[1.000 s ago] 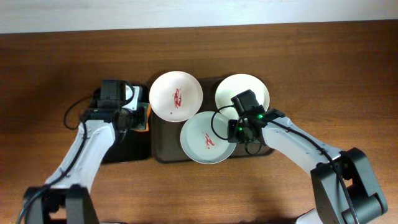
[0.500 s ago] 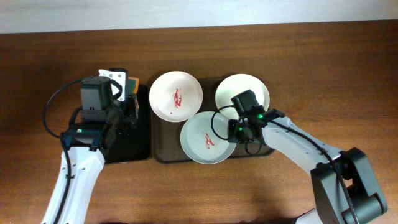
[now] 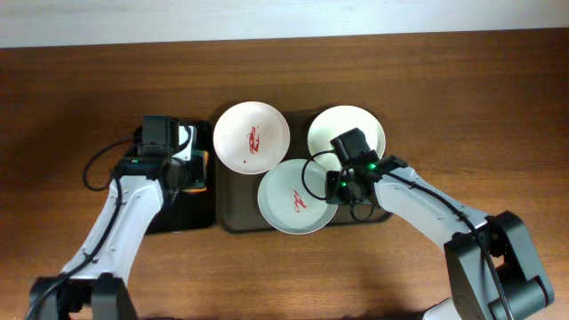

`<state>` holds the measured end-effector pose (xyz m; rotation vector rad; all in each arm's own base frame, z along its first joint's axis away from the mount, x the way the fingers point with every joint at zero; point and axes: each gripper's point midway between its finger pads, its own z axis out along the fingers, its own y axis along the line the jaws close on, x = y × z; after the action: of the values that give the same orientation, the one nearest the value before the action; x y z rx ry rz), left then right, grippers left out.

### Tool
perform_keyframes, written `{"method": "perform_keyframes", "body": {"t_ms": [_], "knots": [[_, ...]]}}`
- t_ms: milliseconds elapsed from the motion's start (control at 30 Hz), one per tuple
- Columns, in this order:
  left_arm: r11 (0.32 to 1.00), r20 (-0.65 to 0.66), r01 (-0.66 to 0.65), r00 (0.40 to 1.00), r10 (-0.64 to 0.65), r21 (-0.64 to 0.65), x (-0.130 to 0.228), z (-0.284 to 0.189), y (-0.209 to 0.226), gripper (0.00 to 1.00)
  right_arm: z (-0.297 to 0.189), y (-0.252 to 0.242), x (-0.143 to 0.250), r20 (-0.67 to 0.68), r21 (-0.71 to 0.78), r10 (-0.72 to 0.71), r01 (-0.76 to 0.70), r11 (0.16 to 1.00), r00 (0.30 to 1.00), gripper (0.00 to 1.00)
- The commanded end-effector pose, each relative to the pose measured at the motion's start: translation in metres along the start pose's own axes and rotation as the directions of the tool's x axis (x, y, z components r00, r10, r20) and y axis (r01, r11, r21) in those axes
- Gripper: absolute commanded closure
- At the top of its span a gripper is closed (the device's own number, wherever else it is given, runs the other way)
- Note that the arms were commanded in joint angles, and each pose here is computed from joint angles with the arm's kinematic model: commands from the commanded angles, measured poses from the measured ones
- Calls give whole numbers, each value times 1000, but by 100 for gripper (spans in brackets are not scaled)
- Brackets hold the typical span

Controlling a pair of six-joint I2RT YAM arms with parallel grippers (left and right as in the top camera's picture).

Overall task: Clean dirty plates on tray and stack at the side
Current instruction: 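Lift the sponge with left gripper and bring it over the held plate, then scrub the held plate with the sponge in the left gripper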

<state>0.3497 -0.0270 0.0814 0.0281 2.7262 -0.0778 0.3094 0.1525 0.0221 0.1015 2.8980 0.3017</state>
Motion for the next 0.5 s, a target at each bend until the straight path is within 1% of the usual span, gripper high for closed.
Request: {"method": "perform_keyframes", "body": {"t_ms": [0, 67, 100, 133, 167, 233, 267, 300, 333, 400, 433, 467], "knots": [[995, 6, 10, 1000, -10, 97, -2, -1, -17, 100, 2, -7, -1, 11, 40, 13, -13, 999, 1000, 96], [973, 11, 6, 1000, -8, 231, -5, -6, -41, 100, 2, -7, -1, 11, 40, 13, -13, 999, 1000, 96], [913, 12, 24, 999, -32, 408, -9, -17, -72, 100, 2, -7, -1, 11, 40, 13, -13, 999, 1000, 96], [873, 9, 46, 998, -58, 486, -13, -24, -89, 100, 2, -7, -1, 11, 40, 13, -13, 999, 1000, 96], [851, -17, 115, 992, -123, 512, -17, -26, -104, 100, 2, -7, -1, 11, 40, 13, -13, 999, 1000, 96], [826, -43, 146, 988, -146, 545, -17, -28, -134, 100, 2, -7, -1, 11, 40, 13, -13, 999, 1000, 96], [806, -75, 156, 988, -138, 571, -11, -24, -162, 100, 2, -7, -1, 11, 40, 13, -13, 999, 1000, 96], [797, -105, 169, 986, -133, 580, -5, -20, -178, 100, 2, -7, -1, 11, 40, 13, -13, 999, 1000, 96], [792, -168, 216, 975, -144, 571, 6, -11, -193, 100, 2, -6, -1, 10, 40, 13, -13, 999, 1000, 96], [775, -321, 343, 928, -190, 531, 33, 10, -221, 100, 2, -6, 0, 9, 37, 13, -13, 999, 1000, 96], [752, -339, 335, 928, -157, 568, 38, 12, -237, 100, 2, -6, 0, 9, 37, 13, -13, 999, 1000, 96], [740, -350, 342, 924, -154, 579, 39, 12, -243, 100, 2, -6, 0, 8, 37, 13, -13, 999, 1000, 96]]}}
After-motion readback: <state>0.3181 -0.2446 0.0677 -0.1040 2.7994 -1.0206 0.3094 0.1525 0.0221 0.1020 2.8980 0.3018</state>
